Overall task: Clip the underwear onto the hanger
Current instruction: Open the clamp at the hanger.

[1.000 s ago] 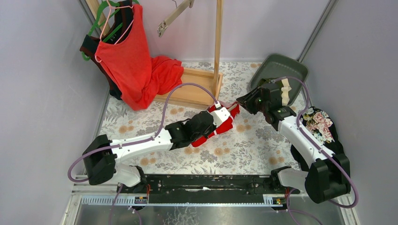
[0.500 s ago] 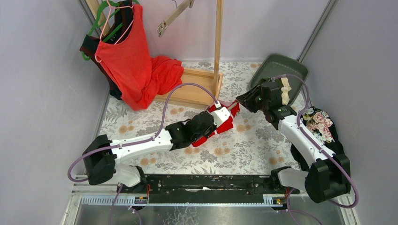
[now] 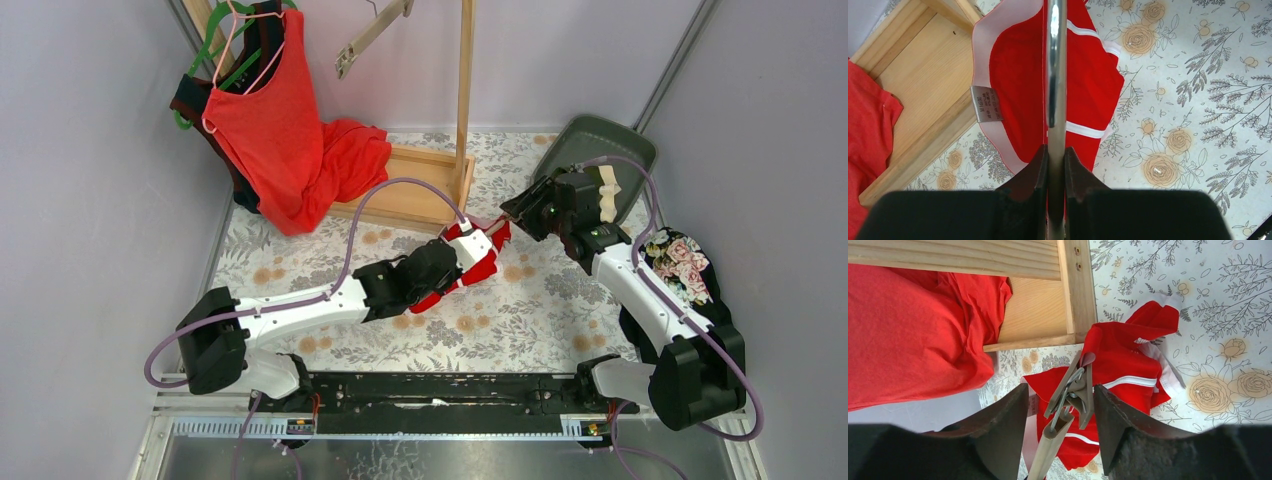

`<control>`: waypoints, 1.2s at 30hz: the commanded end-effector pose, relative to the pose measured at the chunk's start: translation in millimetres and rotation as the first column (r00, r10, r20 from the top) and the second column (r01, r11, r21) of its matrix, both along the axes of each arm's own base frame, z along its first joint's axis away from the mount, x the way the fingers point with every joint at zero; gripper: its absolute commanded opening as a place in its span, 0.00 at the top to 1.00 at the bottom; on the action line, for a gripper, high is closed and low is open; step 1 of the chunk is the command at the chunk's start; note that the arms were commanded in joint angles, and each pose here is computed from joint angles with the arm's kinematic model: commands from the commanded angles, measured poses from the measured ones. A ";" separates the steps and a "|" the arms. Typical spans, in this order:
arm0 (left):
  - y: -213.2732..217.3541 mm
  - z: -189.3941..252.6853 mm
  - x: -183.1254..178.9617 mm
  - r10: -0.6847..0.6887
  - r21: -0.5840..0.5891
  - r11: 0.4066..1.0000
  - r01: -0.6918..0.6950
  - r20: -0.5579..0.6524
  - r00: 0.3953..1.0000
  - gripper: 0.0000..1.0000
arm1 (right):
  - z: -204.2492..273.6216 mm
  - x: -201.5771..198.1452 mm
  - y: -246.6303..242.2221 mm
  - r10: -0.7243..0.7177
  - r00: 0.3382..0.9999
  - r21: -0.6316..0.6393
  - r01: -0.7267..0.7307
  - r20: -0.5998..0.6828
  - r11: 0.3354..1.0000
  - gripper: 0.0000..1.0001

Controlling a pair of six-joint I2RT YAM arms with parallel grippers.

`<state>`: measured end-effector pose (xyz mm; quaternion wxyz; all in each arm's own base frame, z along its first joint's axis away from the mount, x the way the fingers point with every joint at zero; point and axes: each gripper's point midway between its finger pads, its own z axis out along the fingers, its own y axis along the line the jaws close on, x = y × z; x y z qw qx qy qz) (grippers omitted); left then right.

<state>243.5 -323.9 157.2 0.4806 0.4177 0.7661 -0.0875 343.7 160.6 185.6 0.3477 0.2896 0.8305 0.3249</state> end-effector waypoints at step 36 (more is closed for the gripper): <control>0.1 13.9 14.7 0.077 -0.022 0.997 -0.076 0.087 0.993 1.00 | 33.7 6.8 3.1 0.036 0.995 -0.035 -0.033 0.094 0.999 0.47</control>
